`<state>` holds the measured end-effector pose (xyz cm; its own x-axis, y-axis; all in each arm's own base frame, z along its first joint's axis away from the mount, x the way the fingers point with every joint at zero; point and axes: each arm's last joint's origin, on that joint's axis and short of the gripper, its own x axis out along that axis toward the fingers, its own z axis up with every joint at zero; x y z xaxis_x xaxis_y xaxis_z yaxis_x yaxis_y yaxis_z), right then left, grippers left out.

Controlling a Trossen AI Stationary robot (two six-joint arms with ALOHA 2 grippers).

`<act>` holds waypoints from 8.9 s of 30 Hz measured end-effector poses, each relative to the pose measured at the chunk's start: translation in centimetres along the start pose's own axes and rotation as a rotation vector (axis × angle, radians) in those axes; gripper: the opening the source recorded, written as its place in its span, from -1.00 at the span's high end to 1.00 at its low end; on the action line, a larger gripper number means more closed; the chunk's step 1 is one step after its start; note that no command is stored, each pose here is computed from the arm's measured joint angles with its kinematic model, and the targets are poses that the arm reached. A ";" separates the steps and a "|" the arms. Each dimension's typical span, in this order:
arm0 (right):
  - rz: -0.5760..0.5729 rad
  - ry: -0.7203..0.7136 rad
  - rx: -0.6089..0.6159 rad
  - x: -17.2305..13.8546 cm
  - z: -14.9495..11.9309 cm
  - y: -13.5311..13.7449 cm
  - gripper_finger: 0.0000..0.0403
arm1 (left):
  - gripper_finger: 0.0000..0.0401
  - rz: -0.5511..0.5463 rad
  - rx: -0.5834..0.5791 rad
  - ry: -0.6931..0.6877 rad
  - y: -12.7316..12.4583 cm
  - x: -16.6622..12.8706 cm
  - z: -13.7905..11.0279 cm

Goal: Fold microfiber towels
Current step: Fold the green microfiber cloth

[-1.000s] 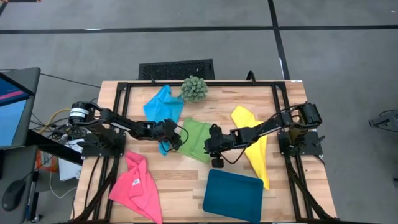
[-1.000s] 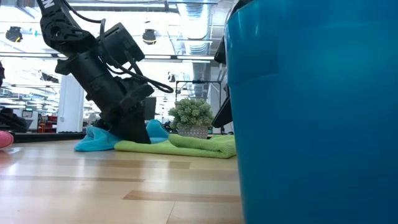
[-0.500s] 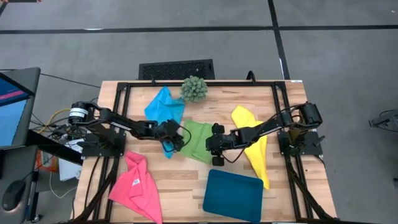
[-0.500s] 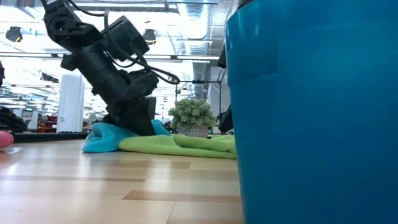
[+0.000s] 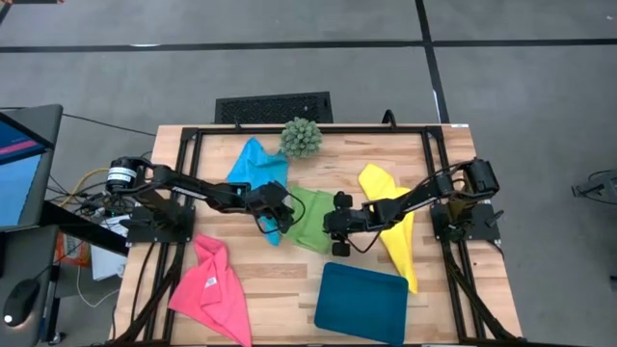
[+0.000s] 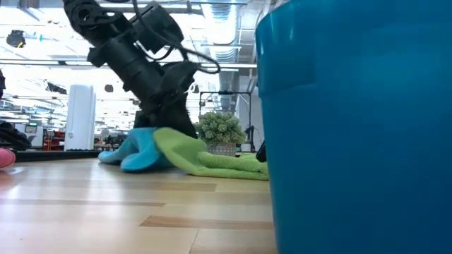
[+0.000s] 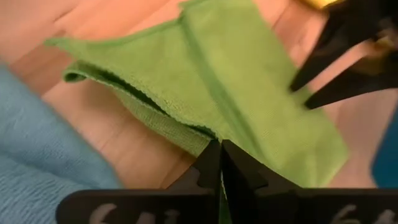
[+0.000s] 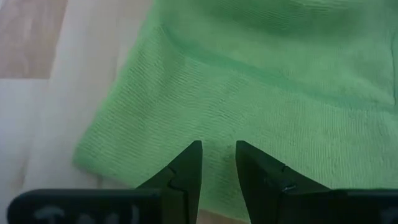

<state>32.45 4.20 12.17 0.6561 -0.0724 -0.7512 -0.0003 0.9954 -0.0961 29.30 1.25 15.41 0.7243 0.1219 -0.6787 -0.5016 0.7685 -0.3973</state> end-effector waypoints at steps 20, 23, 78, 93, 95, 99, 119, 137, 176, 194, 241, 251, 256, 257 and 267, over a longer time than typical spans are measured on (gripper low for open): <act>0.001 -0.049 0.017 0.1 -0.5 -0.1 0.39 | 1.00 -0.099 0.017 -0.019 -2.4 0.5 2.7; 0.001 -0.051 0.017 0.1 -0.5 -0.1 0.39 | 1.00 -0.108 0.017 -0.026 -2.6 0.4 3.0; 0.012 -0.041 0.077 3.5 -2.0 0.4 0.39 | 0.68 0.420 0.210 0.250 1.2 -0.6 -0.8; 0.026 -0.023 0.097 3.3 -2.1 0.5 0.39 | 0.65 0.414 0.307 0.335 1.5 -0.9 -1.3; 0.027 -0.024 0.097 3.3 -2.1 0.5 0.39 | 0.57 0.402 0.312 0.344 1.5 -0.9 -1.3; 0.028 -0.028 0.097 3.3 -2.1 0.5 0.39 | 0.28 0.391 0.329 0.336 1.4 -0.8 -1.2; 0.029 -0.022 0.097 3.3 -2.1 0.6 0.39 | -0.45 0.640 0.534 0.620 3.8 -3.0 -3.1; 0.056 -0.025 0.096 2.6 -2.0 1.2 0.39 | -0.45 0.598 0.233 0.372 6.0 -5.8 0.8; 0.054 -0.014 0.080 1.3 -1.5 1.4 0.39 | -0.23 0.173 -0.142 0.193 0.9 2.2 -2.6; 0.058 -0.082 0.039 -0.3 -0.3 1.1 0.39 | 0.76 0.134 -0.125 0.189 1.4 2.4 -2.0; -0.054 -0.139 -0.046 -1.6 2.2 2.2 0.39 | 0.91 0.076 -0.108 0.159 3.1 2.6 0.9; -0.071 -0.078 0.047 0.6 -1.7 1.9 0.39 | 0.91 0.031 -0.107 0.172 0.9 2.2 3.6; -0.077 -0.077 0.058 1.7 -2.1 1.9 0.39 | 0.91 0.002 -0.096 0.176 -1.0 1.8 4.6; -0.078 -0.076 0.057 1.9 -2.2 1.9 0.39 | 0.91 -0.008 -0.098 0.172 -1.4 1.7 4.7; -0.074 -0.105 0.062 2.1 -2.0 1.6 0.39 | 0.91 -0.033 -0.119 0.147 -4.0 1.3 4.4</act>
<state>32.33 5.53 9.13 0.7277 -0.1419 -0.6710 0.0957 0.9898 -0.1055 34.31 1.07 18.87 0.6687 -0.0013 -0.7435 -0.5377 0.6898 -0.4848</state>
